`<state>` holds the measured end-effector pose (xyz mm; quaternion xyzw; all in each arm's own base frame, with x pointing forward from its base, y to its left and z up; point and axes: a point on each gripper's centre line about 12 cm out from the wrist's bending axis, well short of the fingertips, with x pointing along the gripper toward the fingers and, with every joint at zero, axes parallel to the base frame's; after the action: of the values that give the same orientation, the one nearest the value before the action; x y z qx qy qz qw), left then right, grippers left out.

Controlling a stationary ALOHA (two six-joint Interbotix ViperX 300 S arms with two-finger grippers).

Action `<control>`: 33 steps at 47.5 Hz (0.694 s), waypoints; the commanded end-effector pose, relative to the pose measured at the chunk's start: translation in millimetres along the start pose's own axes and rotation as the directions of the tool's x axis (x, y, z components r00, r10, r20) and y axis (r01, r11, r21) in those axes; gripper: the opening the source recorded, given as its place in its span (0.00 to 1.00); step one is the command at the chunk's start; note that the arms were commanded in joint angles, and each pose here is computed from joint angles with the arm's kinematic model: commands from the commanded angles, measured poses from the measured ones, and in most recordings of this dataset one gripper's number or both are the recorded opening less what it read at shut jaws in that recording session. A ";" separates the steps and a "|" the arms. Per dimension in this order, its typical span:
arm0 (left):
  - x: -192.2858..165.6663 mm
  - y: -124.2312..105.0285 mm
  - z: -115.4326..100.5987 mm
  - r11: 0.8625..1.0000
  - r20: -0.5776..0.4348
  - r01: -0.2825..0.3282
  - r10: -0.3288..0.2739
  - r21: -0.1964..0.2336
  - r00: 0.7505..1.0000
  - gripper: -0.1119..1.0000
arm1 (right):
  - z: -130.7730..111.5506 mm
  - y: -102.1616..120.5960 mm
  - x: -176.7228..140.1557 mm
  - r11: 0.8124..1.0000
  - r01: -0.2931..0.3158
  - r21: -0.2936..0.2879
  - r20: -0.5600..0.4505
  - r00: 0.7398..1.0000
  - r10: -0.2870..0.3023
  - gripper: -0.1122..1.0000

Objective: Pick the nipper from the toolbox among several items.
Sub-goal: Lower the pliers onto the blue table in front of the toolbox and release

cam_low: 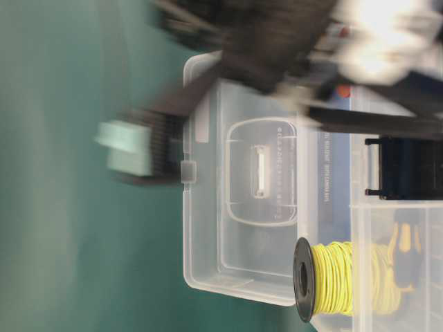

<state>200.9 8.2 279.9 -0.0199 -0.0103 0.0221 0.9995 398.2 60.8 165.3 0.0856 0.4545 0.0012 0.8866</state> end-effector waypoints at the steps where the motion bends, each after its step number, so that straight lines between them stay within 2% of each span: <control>1: 1.5 0.5 4.2 1.000 0.012 -0.003 0.003 -0.001 1.000 0.10 | 18.7 2.6 -49.0 1.000 -0.015 -0.027 0.110 0.994 0.018 0.81; 10: 2.2 0.2 3.2 1.000 0.008 -0.002 0.002 -0.001 1.000 0.10 | 5.4 -8.9 -118.5 0.998 -0.006 -0.066 0.242 0.970 0.022 0.82; 15: 2.1 0.3 2.4 1.000 0.005 -0.002 0.002 -0.003 1.000 0.10 | -16.7 -20.0 -146.2 0.998 -0.004 -0.062 0.298 0.954 0.022 0.82; 19: 2.1 -0.4 2.6 1.000 0.006 0.001 -0.001 -0.003 1.000 0.10 | -36.8 -27.3 -170.3 0.998 -0.014 -0.061 0.370 0.928 0.036 0.82; 25: 2.3 -1.3 2.4 1.000 0.006 0.006 -0.006 -0.003 1.000 0.10 | -66.8 -39.7 -195.2 0.999 -0.021 -0.048 0.460 0.887 0.041 0.82; 33: 2.3 -3.2 2.5 1.000 0.007 0.015 -0.015 -0.003 1.000 0.10 | -107.0 -58.5 -207.6 1.000 -0.006 -0.010 0.532 0.846 0.011 0.82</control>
<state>201.5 6.1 279.3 -0.0200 -0.0087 0.0168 0.9996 197.2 7.2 263.4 0.0777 0.2132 -0.0092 0.9739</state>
